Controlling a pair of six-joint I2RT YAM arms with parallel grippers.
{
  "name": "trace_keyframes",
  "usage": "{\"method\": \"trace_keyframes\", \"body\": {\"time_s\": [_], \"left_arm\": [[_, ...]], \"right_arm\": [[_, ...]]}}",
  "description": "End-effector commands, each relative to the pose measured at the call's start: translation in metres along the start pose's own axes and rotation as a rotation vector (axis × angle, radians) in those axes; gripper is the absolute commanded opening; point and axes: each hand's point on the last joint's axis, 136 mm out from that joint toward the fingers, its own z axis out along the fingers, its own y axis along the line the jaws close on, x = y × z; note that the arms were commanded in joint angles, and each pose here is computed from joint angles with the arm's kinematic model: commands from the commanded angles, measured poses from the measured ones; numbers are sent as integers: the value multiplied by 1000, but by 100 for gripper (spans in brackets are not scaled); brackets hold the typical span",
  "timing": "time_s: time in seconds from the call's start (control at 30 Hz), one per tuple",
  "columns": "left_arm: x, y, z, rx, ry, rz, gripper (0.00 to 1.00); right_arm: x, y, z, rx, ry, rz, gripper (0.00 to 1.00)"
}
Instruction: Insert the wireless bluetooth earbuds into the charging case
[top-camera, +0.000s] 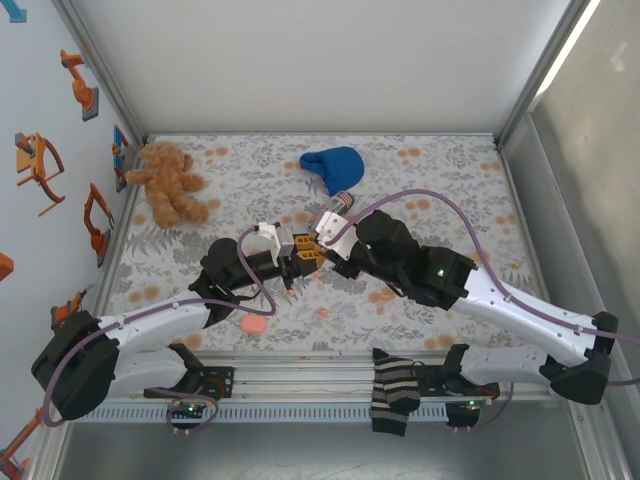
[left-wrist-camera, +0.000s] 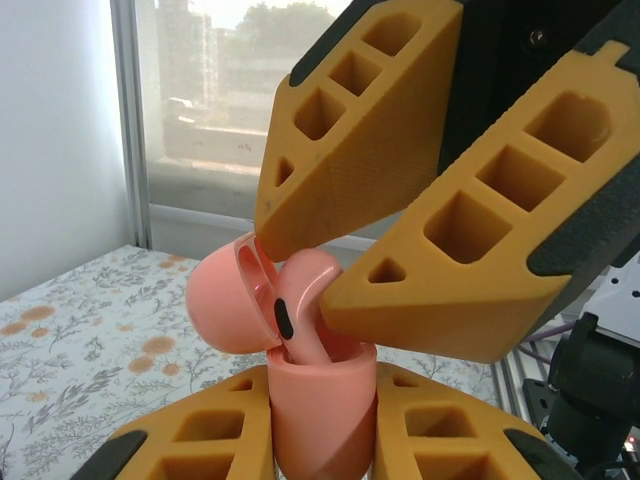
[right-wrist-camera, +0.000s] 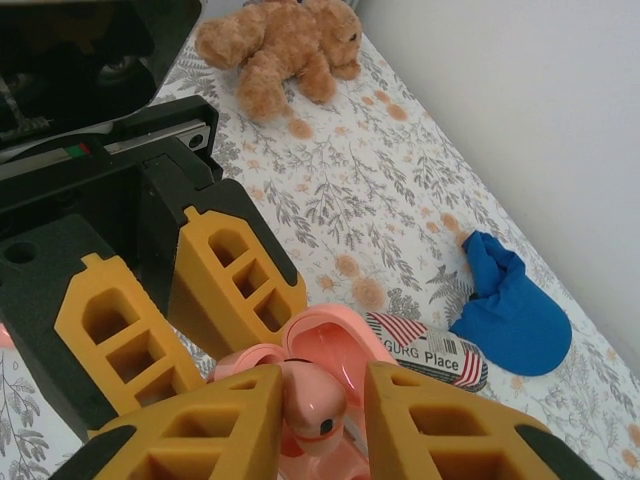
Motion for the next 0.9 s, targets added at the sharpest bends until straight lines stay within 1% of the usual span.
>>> {"method": "trace_keyframes", "body": {"time_s": [0.0,0.13,0.33,0.5,0.6,0.7,0.87], "left_arm": [[-21,-7,0,25,-66,34,0],[-22,-7,-1,20,-68,41,0],[-24,-5,-3,0,-74,51,0],[-26,-4,-2,-3,-87,60,0],[-29,-2,-3,-14,-100,72,0],[-33,-2,-4,-20,-110,91,0],[-42,-5,-7,-20,-128,116,0]], "right_arm": [[-11,3,-9,-28,-34,35,30],[-15,3,-12,-31,-53,47,33],[-35,-2,-27,-39,-131,87,39],[-55,-19,-45,9,-187,151,49],[-68,-31,-57,41,-216,201,58],[-73,-47,-66,93,-213,260,64],[-63,-72,-73,131,-168,400,67]]}}
